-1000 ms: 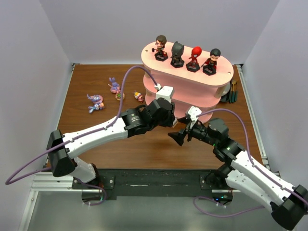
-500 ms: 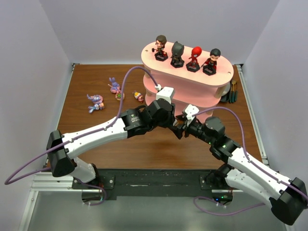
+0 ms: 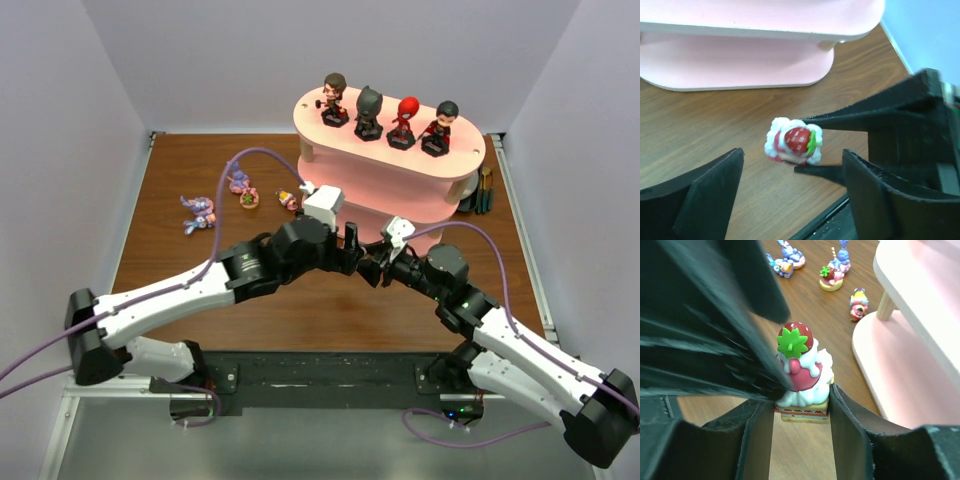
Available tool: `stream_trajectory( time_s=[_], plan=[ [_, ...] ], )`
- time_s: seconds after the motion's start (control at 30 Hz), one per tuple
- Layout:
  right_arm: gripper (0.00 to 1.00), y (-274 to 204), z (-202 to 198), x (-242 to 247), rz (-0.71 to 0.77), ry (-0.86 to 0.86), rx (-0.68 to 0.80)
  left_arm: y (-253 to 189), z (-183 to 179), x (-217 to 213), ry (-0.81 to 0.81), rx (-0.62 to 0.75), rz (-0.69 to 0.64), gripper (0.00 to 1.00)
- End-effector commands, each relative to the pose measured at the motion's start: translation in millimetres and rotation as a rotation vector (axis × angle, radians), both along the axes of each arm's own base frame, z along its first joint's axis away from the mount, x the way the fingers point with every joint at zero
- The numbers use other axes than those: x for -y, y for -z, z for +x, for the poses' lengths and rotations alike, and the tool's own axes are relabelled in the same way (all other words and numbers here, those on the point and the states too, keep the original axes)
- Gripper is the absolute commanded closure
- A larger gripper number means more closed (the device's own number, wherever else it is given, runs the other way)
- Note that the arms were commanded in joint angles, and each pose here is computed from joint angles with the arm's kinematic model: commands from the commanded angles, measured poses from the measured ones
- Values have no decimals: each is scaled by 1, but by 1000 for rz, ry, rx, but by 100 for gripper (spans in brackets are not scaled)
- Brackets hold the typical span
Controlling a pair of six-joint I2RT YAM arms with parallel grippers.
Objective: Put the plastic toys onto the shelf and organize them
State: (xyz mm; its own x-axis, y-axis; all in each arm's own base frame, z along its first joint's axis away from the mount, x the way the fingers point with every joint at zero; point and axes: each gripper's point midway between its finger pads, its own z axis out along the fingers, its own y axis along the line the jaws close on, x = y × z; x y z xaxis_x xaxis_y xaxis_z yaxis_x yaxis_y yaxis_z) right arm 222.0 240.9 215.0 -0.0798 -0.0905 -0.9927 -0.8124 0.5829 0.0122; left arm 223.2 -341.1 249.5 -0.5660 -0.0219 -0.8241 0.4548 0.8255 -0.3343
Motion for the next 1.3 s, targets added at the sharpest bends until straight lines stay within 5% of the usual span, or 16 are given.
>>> stream_trajectory(
  time_s=[0.0, 0.2, 0.6, 0.97, 1.27],
  plan=[
    [100, -22, -5, -4, 141, 5, -31, -64, -3, -5, 47, 209, -220, 11],
    [100, -33, -8, -5, 228, 13, -77, -68, -10, -24, 64, 340, -304, 10],
    [100, -31, -9, -7, 245, 12, -108, -38, 0, -6, 42, 293, -297, 20],
    [100, -28, -8, -6, 253, 23, -110, -10, 0, 7, 32, 209, -276, 44],
    [100, -24, -7, -7, 240, 19, -106, 1, -4, 13, 37, 175, -263, 54]
  ],
)
